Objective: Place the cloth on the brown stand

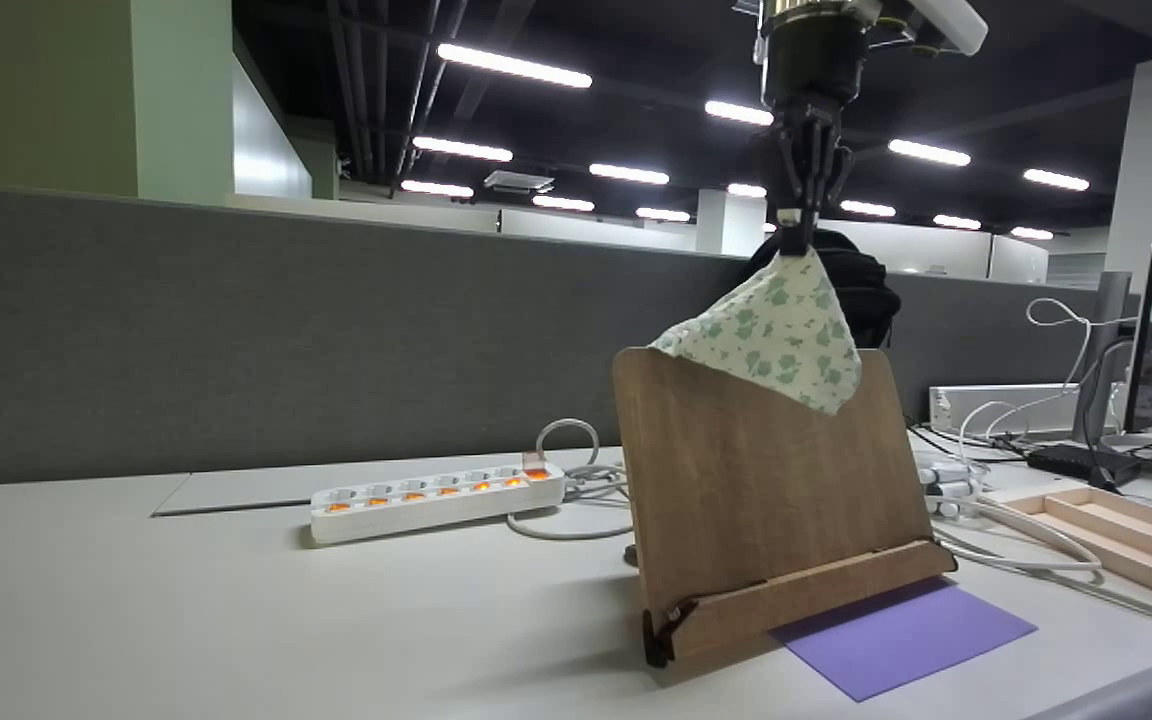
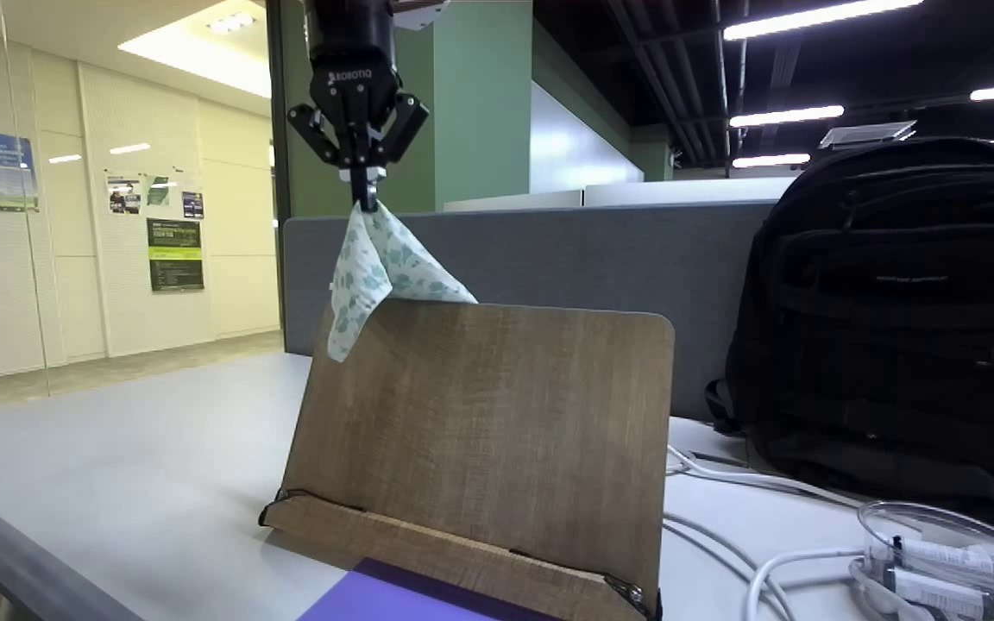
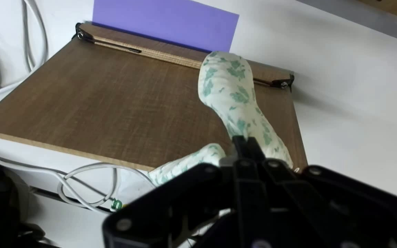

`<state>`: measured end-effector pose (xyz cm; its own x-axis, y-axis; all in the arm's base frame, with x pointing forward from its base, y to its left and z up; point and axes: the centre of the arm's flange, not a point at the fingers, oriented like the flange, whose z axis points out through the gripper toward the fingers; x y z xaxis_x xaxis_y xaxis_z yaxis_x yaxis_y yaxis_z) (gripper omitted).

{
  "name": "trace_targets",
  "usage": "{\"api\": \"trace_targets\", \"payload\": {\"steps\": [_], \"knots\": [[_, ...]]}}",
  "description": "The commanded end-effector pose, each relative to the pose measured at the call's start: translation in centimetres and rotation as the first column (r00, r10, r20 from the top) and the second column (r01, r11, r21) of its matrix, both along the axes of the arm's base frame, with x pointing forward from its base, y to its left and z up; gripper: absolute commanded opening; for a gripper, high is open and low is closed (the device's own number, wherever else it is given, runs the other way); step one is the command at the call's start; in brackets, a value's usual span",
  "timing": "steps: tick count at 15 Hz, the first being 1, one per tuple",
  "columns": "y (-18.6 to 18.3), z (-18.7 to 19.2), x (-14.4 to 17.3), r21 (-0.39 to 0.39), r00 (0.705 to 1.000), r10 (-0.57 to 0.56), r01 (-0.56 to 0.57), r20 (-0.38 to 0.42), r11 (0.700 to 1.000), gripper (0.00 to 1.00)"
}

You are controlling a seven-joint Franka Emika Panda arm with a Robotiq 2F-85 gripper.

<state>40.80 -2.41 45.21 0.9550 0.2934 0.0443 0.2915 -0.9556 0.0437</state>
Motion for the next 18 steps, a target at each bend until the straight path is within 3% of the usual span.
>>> {"api": "trace_targets", "payload": {"steps": [1, 14, 15, 17, 18], "knots": [[-0.6, -1.4, -0.7, -0.003, 1.000, -0.030, 0.030, -0.007, 1.000, 0.00], [-3.9, -8.4, -1.5, -0.008, 0.984, -0.125, 0.125, -0.128, 0.992, 0.02], [-4.0, -8.8, -1.5, -0.007, 0.982, -0.128, 0.128, -0.137, 0.992, 0.27], [-4.1, -9.3, -1.3, -0.007, 0.980, -0.129, 0.129, -0.149, 0.992, 0.30], [-3.9, -9.4, -1.2, -0.008, 0.981, -0.124, 0.124, -0.151, 0.992, 0.38]]}}
